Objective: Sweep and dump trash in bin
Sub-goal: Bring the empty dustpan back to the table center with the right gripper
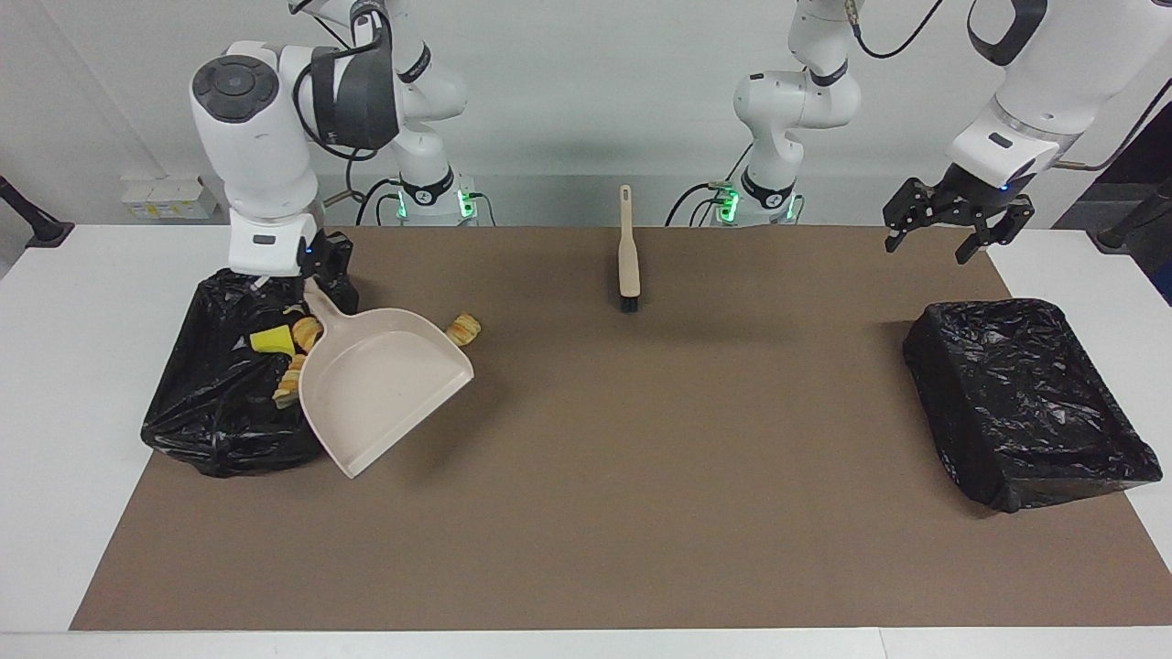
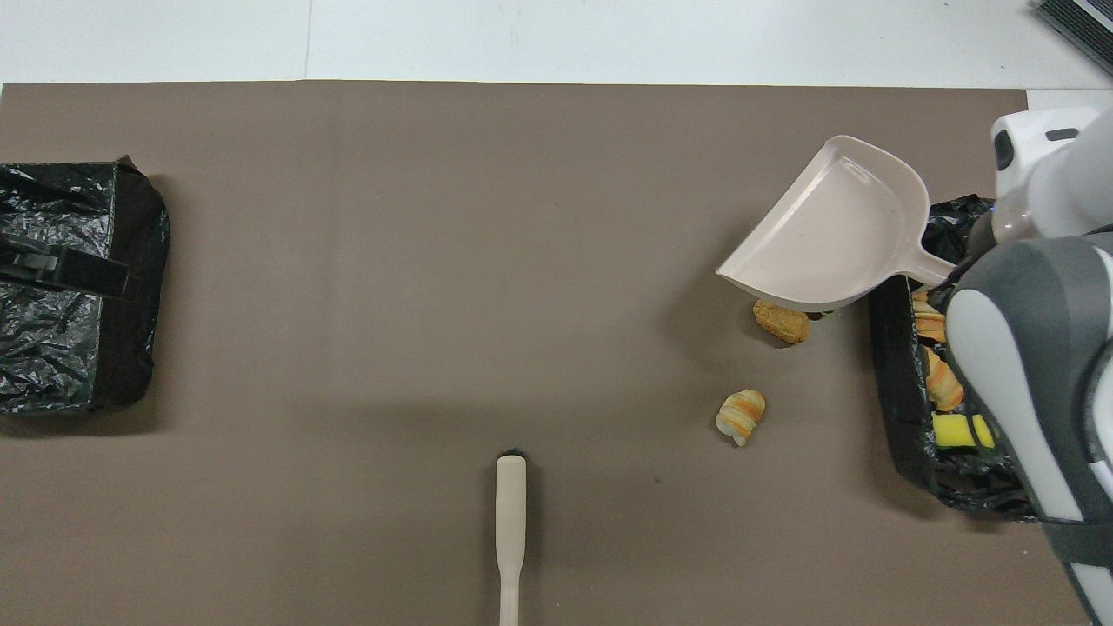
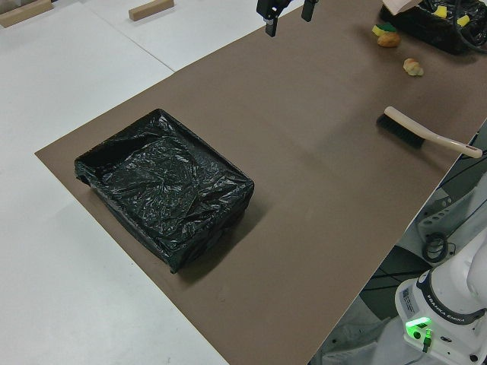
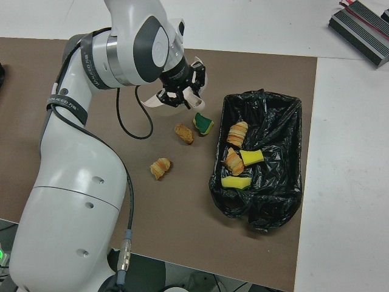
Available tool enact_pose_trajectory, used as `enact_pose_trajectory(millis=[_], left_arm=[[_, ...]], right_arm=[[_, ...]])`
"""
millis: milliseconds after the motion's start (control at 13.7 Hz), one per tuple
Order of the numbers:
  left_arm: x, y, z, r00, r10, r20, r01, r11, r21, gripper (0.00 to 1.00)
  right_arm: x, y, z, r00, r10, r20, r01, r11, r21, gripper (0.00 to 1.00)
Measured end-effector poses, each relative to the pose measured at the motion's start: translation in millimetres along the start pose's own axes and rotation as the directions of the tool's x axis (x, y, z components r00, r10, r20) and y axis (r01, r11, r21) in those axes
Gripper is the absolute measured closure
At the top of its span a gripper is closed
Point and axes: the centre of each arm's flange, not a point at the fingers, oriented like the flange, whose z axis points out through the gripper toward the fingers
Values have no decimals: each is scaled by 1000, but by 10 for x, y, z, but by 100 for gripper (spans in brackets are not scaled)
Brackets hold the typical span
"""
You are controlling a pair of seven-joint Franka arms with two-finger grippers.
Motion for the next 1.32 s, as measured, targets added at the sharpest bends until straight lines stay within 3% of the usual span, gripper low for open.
enact_pose_trajectory(millis=[220,513,1025,1318], left_arm=[[-5,0,0,1000,-1,3,1,1000,-1,0],[-11,-11,-7,1000,-4,2,4,1000,0,0],[-14,-24,-12,1000,-6,0,6,1000,0,0],[-15,-24,-13,1000,-7,0,7,1000,0,0]], right_arm=[[438,-544,100,979,205,-20,-203,977,66,67],[1108,-1439,320,924,381,-45,-375,922,97,67],[2005,-2951,999,834,548,-60,-537,832,140,67],[2347,-3396,1264,767,635,-86,-618,769,162,67]])
